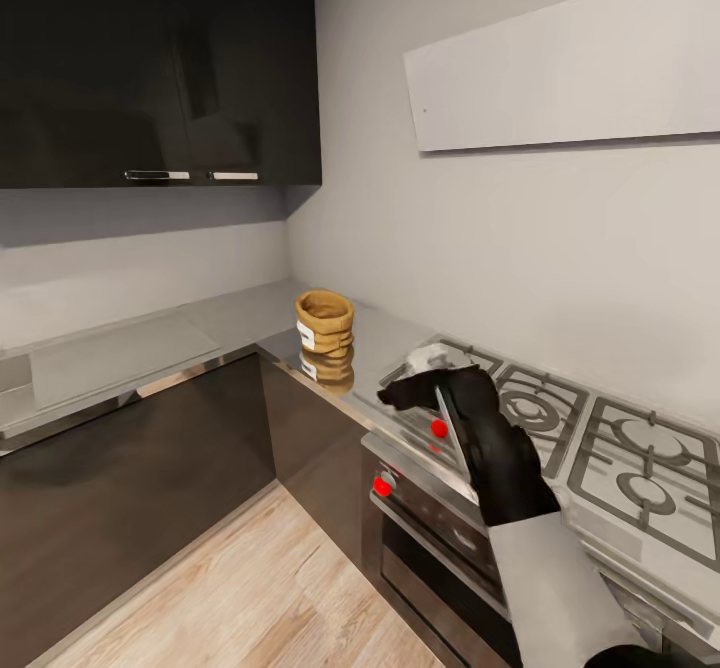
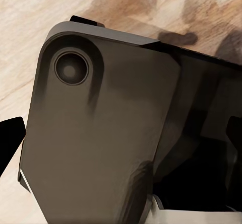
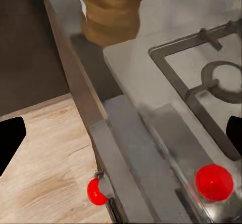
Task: In the kitchen, take the popcorn bag from the countertop, put it into the microwave, and heat it until the popcorn is cooked so the cooked popcorn ends up inside the bag.
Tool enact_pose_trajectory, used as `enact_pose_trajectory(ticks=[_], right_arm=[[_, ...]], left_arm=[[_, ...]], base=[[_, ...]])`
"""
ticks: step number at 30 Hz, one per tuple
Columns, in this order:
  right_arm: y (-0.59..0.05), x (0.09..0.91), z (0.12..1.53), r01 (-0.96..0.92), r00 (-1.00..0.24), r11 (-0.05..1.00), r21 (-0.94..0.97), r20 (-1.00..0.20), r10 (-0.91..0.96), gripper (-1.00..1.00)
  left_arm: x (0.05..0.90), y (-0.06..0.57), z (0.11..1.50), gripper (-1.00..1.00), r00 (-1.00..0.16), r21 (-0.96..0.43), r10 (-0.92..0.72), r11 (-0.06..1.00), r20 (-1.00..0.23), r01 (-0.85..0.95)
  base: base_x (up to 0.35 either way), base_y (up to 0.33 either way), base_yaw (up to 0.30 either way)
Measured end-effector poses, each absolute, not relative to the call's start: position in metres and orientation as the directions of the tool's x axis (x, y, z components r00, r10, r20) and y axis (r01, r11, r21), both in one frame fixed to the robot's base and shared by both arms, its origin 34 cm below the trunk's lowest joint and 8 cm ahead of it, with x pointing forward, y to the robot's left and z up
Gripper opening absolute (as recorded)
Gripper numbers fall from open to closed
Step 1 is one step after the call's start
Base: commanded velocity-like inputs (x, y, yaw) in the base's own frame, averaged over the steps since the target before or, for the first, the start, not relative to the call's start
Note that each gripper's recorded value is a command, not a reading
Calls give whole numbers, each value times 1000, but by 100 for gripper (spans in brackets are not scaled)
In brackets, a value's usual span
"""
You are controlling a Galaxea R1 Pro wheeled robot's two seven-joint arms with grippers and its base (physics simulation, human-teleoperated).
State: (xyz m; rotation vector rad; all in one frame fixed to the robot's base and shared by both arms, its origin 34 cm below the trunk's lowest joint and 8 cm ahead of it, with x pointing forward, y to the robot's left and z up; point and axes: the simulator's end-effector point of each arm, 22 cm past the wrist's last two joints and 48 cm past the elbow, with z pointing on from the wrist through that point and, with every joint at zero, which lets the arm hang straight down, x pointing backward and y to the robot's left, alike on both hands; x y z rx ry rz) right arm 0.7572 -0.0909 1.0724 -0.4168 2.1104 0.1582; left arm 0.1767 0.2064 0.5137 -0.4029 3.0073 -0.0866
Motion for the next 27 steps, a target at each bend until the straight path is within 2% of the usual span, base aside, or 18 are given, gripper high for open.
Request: enact_pose_trajectory(ticks=[4, 7, 9, 23, 27], right_arm=[[-112, 793, 1132, -259, -435, 957, -130, -869, -236, 100], [-156, 805, 1158, -74, -410, 971, -227, -880, -237, 100], [-168, 805, 1166, -22, -401, 968, -252, -884, -239, 100], [-173, 803, 1182, 6, -371, 968, -251, -900, -231, 100], [-175, 803, 1183, 9, -370, 969, -247, -901, -226, 100]], left_arm=[[177, 206, 514, 100, -959, -71, -265, 963, -98, -259], [177, 206, 514, 100, -959, -71, -265, 963, -97, -259], [177, 206, 514, 100, -959, -71, -265, 963, -97, -259], [178, 207, 514, 100, -960, -72, -263, 964, -99, -257], [178, 206, 514, 100, -959, -76, -266, 963, -99, -259]], base=[[0, 0, 0], [0, 0, 0], [0, 0, 0], [0, 0, 0], [289, 0, 0]])
